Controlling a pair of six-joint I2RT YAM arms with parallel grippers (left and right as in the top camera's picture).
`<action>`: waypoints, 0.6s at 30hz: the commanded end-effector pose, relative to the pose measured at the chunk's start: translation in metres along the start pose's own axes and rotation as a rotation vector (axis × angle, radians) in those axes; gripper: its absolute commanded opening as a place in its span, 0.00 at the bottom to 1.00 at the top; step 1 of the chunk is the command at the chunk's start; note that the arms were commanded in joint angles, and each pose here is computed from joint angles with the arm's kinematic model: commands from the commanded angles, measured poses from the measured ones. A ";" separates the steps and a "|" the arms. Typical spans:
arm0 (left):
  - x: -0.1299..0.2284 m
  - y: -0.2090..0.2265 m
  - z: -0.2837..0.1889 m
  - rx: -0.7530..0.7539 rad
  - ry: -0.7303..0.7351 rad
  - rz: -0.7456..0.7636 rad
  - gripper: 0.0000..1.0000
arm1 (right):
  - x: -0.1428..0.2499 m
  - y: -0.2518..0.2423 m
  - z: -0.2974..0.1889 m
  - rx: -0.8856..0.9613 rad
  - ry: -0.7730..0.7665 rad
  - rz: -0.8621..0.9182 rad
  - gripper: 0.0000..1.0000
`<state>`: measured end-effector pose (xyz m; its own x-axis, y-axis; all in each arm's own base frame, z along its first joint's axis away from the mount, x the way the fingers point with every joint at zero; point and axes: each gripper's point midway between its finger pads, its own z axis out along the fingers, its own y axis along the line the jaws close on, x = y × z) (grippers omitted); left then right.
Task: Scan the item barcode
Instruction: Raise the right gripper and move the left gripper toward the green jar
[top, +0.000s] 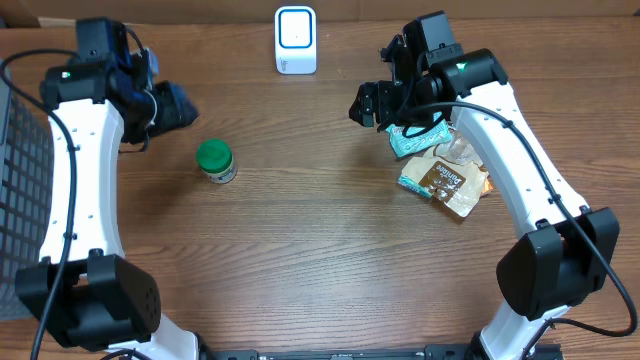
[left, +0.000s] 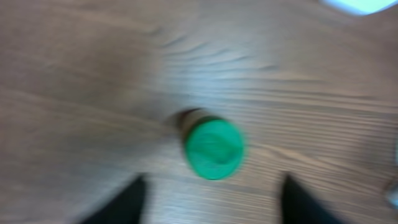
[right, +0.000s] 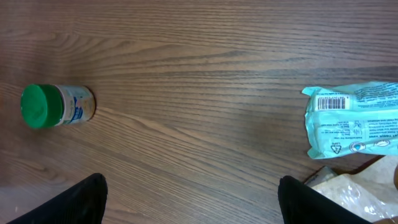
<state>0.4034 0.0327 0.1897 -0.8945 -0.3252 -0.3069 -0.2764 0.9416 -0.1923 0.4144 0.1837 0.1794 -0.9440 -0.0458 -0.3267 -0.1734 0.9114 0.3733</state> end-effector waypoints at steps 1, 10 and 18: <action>0.019 0.057 0.043 -0.260 0.087 -0.043 0.04 | -0.007 -0.004 -0.009 0.018 -0.035 0.012 0.85; 0.034 0.049 0.113 -0.166 0.139 0.024 0.04 | -0.008 -0.012 -0.009 0.064 -0.042 0.015 0.85; 0.056 0.011 0.155 0.000 0.248 0.113 0.04 | -0.007 -0.013 -0.009 0.068 -0.040 0.003 0.85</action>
<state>0.4042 0.0409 0.0371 -0.9554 -0.2686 -0.1226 -0.2617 0.9626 -0.0700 0.4179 0.1715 0.1760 -0.9432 -0.0293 -0.3309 -0.1424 0.9357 0.3229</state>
